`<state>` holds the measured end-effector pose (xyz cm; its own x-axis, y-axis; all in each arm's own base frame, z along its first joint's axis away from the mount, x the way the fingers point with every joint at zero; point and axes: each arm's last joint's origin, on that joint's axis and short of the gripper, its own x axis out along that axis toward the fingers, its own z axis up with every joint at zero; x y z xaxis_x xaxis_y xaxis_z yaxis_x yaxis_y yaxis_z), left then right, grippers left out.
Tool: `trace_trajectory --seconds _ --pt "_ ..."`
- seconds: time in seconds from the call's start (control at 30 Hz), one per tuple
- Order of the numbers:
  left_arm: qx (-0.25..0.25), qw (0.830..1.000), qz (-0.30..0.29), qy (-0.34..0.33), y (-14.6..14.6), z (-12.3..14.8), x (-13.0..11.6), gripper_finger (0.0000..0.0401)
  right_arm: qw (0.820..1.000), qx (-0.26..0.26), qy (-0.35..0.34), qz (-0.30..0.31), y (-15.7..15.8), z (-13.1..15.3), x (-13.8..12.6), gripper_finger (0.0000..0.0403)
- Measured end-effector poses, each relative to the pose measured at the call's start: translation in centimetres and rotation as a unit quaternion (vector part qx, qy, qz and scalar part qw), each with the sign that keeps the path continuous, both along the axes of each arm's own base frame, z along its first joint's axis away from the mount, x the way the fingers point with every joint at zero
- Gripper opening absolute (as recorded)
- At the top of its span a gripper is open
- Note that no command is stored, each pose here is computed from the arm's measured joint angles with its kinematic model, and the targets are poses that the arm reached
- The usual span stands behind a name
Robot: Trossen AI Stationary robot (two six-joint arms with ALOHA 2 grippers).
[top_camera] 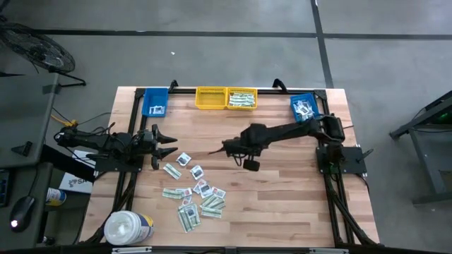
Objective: Pick & Place First Aid Supplies
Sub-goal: Put the black towelette pack into the right blue bin
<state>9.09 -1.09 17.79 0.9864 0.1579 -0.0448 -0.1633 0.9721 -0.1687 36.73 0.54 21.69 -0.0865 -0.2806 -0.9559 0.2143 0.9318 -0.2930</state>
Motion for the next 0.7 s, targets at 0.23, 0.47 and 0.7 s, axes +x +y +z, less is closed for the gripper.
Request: trace_trajectory --seconds 0.23,0.47,0.7 --pt "0.000 1.000 0.000 0.000 0.0 0.0 0.0 0.0177 0.998 0.016 0.000 -0.064 -3.1 -1.6 -4.5 0.0000" --pt "0.000 1.000 0.000 0.000 0.0 0.0 0.0 0.0177 0.978 -0.008 -0.068 -0.198 -7.3 -0.5 -11.6 0.0000" --pt "0.000 1.000 0.000 0.000 0.0 0.0 0.0 0.0177 0.918 -0.108 -0.127 -0.360 -10.1 1.8 -18.8 0.0000"
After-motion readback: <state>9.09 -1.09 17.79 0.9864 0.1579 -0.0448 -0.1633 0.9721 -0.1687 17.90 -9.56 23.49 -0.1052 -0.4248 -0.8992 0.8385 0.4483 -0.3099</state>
